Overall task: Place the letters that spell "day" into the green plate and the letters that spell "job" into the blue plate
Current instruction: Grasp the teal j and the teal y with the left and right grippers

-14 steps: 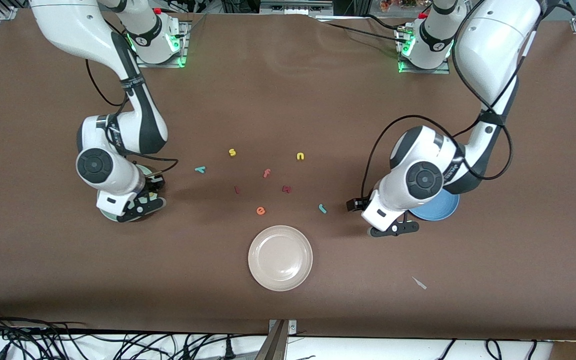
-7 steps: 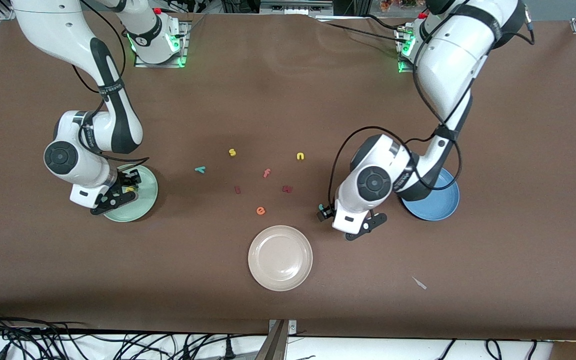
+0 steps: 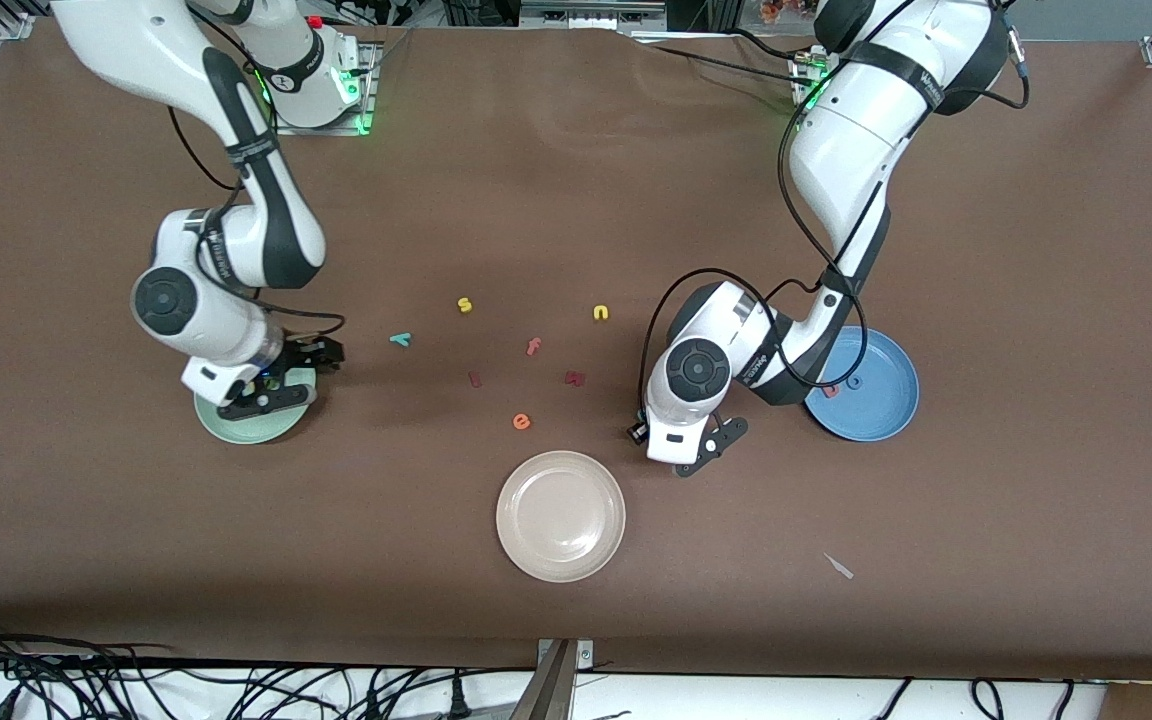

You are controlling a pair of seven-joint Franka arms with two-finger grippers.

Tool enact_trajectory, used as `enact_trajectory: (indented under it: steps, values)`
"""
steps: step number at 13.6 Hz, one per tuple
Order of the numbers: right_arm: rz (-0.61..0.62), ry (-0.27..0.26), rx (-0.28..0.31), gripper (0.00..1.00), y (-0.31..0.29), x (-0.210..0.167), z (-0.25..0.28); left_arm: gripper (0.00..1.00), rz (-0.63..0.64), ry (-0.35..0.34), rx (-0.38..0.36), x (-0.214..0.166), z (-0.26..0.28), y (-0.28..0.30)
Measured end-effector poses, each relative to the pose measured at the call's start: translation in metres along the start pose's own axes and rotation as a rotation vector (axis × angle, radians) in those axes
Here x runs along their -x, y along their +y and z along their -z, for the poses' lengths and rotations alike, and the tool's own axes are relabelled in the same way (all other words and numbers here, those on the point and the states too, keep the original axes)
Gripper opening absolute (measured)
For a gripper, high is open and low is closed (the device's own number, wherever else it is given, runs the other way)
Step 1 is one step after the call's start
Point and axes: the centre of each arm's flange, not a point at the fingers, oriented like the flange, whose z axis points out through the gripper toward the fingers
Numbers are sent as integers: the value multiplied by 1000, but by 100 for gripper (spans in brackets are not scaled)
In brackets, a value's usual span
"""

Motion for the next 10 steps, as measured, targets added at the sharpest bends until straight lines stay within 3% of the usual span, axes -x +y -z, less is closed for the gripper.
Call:
enact_trajectory:
  steps: [3,6,7,10]
  values:
    - [-94,51,-22,100,-42,23,-28,69,26,-7,42,0,1,4]
    - [-136,41,-29,100,-70,44,-47,65,35,-26,54,5,1,7]
    - [-147,36,-28,100,-78,48,-49,59,31,-27,52,9,0,8]
    - [-161,24,-25,100,-89,54,-54,24,22,-34,50,22,-1,12]
